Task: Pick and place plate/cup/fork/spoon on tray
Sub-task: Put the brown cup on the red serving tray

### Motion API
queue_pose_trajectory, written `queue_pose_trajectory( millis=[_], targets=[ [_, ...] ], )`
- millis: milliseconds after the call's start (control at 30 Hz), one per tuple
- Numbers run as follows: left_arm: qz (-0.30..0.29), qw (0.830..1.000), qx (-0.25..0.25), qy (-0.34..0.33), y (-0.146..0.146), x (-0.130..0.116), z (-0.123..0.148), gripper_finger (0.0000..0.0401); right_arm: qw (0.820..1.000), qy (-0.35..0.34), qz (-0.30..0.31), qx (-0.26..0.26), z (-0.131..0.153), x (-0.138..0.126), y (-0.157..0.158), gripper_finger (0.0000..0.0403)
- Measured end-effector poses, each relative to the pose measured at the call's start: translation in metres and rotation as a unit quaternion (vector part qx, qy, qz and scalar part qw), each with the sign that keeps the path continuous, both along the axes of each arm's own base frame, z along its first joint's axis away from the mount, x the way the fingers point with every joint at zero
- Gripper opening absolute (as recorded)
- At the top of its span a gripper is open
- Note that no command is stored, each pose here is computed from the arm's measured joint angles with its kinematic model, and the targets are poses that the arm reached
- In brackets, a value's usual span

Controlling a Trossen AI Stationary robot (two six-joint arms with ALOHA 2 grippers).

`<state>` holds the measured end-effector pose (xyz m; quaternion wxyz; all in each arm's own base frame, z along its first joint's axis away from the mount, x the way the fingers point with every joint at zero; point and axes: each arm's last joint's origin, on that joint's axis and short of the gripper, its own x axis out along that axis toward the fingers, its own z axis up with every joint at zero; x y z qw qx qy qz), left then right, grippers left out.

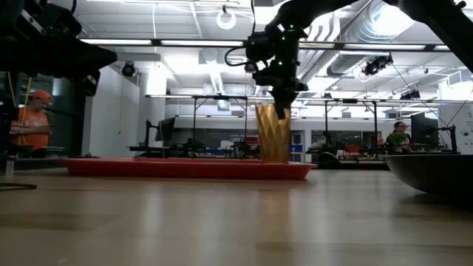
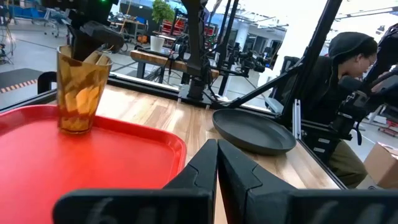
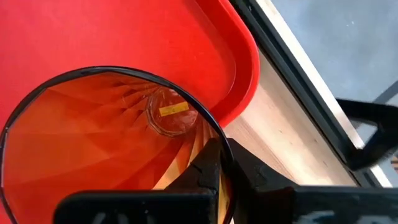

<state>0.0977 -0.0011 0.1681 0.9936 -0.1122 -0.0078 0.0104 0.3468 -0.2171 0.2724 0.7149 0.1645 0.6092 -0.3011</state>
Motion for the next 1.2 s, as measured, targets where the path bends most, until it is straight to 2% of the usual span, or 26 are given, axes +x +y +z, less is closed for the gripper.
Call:
queue_pose_trajectory(
  millis=[200,400,567,833,1200],
  targets=[
    [0.0,1.0,0.0,0.0,0.0,0.0,0.0,0.0003,1.0,0.015,0.011,0.001,0.01,-0.015,-0.004,0.0],
    [0.0,1.0,0.0,0.0,0.0,0.0,0.0,0.0003,0.999,-0.051,-0.001,-0.002,0.02,-0.018,-0.017,0.0],
    [0.0,1.0,0.0,0.0,0.0,0.0,0.0,0.0003,0.995,-0.09,-0.025,0.03,0.02,-0.022,-0.026,0.0],
    [0.0,1.0,0.0,0.0,0.0,0.0,0.0,0.0003,0.994,-0.079,-0.073,0.031,0.016,-0.032,-0.039,0.0],
    [0.0,1.0,0.0,0.0,0.0,0.0,0.0,0.0003,0.989,-0.076,-0.109,0.059,0.0,-0.026,-0.043,0.0]
  ],
)
